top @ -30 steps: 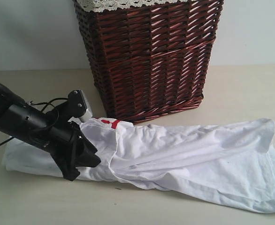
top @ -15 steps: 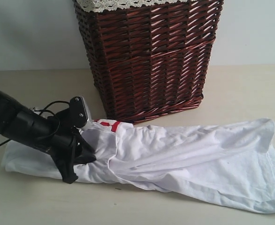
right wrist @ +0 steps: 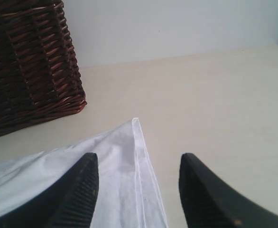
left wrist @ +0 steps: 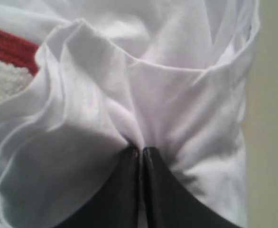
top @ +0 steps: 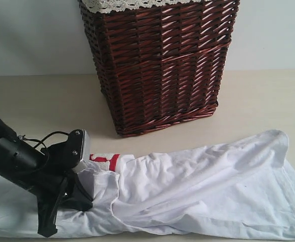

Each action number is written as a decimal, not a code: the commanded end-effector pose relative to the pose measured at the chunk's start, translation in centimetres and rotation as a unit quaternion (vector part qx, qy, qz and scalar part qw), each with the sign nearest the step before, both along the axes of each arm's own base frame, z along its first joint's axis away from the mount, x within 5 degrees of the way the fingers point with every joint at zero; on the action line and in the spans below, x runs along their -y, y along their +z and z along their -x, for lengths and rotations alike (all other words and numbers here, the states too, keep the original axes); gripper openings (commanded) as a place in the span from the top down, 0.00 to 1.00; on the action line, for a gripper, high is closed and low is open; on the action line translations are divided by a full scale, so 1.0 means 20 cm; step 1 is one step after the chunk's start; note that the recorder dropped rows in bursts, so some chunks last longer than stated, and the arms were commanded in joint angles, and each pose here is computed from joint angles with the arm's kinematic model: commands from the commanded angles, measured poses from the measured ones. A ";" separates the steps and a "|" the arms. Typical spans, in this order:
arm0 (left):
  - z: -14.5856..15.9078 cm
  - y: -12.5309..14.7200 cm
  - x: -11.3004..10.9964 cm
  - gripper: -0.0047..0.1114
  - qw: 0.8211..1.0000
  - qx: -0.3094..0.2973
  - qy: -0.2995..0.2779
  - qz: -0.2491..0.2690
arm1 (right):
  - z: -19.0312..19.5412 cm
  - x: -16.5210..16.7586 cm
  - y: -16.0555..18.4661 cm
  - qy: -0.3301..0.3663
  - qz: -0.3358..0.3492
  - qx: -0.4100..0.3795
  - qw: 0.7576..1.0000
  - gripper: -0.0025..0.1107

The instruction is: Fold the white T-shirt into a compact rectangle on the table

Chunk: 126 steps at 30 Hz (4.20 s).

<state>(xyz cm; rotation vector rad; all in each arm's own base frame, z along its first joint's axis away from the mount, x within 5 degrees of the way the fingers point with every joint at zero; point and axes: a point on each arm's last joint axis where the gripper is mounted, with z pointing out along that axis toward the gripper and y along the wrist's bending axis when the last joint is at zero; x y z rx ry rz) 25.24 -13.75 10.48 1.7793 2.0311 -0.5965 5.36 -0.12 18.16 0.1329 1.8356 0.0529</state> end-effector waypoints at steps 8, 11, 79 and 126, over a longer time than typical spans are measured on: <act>-0.14 0.05 -0.08 0.96 0.982 0.152 0.057 -0.093 | 0.00 0.00 0.01 -0.003 0.005 0.011 1.000 0.53; -0.14 0.09 -0.09 0.96 0.982 0.155 0.067 -0.080 | 0.00 0.00 0.01 -0.003 0.005 0.011 1.000 0.53; -0.17 0.15 -0.69 0.26 0.841 -0.044 0.539 -0.019 | 0.00 0.00 0.01 -0.003 0.002 0.012 1.000 0.53; 0.08 0.31 -0.55 0.91 0.881 -0.081 0.465 0.045 | 0.00 0.00 0.01 -0.003 0.002 0.012 1.000 0.53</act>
